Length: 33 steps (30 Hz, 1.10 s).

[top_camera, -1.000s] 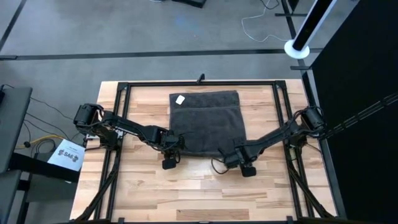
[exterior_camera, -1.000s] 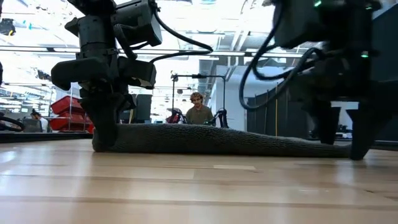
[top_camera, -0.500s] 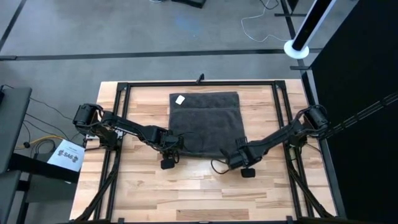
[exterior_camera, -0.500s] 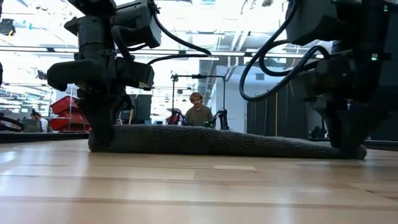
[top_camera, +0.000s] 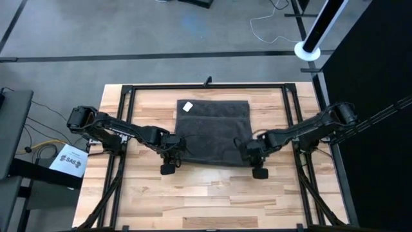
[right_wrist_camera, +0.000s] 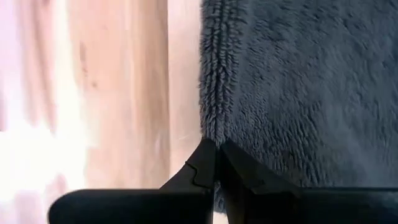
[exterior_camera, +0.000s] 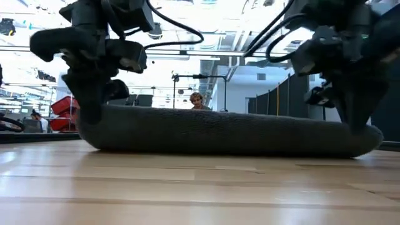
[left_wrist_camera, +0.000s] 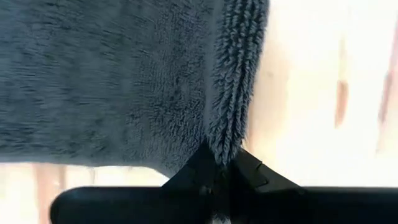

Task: Roll towel
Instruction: Roll the black towel

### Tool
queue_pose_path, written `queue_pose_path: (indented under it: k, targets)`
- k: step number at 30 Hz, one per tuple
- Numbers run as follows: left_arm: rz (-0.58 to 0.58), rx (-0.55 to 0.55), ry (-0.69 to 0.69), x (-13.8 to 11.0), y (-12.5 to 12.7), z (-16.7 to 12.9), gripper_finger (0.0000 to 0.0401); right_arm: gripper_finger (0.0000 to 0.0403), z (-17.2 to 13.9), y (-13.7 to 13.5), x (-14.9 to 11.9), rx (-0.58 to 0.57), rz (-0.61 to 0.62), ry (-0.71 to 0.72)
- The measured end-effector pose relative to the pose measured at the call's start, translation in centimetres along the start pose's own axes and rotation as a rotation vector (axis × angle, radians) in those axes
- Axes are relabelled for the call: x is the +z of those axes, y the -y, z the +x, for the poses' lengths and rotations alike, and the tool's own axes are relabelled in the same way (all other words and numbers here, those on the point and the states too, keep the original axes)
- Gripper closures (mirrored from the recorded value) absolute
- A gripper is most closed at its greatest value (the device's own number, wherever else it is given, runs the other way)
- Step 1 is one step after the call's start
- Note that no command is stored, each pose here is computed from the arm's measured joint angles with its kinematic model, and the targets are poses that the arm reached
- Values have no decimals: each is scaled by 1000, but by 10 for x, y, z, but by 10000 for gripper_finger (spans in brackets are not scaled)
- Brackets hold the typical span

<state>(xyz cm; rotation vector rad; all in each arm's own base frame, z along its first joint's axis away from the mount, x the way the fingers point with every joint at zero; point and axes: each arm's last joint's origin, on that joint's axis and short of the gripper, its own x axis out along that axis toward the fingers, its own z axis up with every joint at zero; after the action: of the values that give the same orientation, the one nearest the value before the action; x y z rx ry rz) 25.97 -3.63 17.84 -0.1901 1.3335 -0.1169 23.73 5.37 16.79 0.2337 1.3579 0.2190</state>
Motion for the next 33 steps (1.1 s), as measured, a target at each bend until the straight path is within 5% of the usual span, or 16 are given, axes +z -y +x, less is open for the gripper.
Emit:
queue_pose_path:
  k: [10,20,33]
  targets:
    - [-135,-71,4,-9,1,-21,399,403,-33,21,16,259,109,78]
    - [-132,4,-52,-8,-22,-14,399,403,-8,56,22,382,188,-10]
    - [-79,-21,-62,-11,0,-11,399,403,-9,23,24,410,-44,27]
